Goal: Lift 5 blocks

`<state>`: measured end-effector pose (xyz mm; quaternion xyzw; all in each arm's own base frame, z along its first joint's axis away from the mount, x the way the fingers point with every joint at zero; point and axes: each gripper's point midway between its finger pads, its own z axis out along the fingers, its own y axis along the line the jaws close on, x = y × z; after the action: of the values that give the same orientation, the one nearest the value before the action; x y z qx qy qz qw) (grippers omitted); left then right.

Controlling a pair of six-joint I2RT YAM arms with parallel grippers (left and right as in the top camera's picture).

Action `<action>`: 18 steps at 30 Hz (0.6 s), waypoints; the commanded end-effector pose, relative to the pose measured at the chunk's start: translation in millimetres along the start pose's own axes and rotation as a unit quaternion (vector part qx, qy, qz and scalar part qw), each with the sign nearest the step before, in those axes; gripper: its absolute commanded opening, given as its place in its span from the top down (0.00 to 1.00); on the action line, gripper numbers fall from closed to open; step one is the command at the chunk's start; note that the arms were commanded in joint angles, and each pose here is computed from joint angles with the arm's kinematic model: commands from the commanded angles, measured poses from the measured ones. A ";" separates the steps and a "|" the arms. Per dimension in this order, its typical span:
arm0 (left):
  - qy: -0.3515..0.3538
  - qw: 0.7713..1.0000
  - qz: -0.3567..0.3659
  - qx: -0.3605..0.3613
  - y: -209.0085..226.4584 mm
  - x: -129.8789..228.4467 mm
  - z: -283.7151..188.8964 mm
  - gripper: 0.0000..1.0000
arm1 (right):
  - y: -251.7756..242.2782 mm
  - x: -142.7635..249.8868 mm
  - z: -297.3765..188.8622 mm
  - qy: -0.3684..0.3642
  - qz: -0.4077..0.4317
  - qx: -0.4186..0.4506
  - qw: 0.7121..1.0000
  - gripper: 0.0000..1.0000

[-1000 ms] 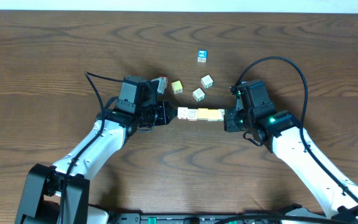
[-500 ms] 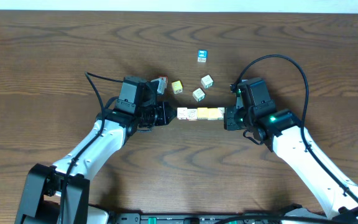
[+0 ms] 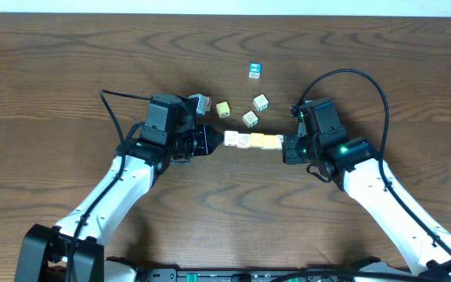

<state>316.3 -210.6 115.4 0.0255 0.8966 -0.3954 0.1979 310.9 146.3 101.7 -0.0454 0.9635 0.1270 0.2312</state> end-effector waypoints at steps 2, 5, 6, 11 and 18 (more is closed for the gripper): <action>0.037 0.994 0.036 0.100 -55.6 7.7 -3.3 0.93 | 66.4 -0.4 -18.3 0.014 -0.034 -0.151 0.988 0.99; 0.037 0.994 0.036 0.100 -55.6 7.7 -3.3 0.93 | 67.6 -3.0 -20.6 0.013 -0.034 -0.152 0.988 0.99; 0.037 0.994 0.036 0.100 -55.6 7.7 -3.3 0.93 | 68.1 -4.1 -21.8 0.012 -0.034 -0.152 0.988 0.99; 0.037 0.994 0.036 0.100 -55.6 7.7 -3.3 0.93 | 70.0 -8.6 -27.0 0.011 -0.035 -0.152 0.988 0.99; 0.040 0.994 0.034 0.099 -54.8 8.9 -3.2 0.93 | 69.4 -7.1 -26.9 0.014 -0.034 -0.151 0.988 0.99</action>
<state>314.6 -210.6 114.6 0.0249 0.8973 -0.3958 0.1936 312.6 146.4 111.4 -0.0449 0.9640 0.1250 0.2304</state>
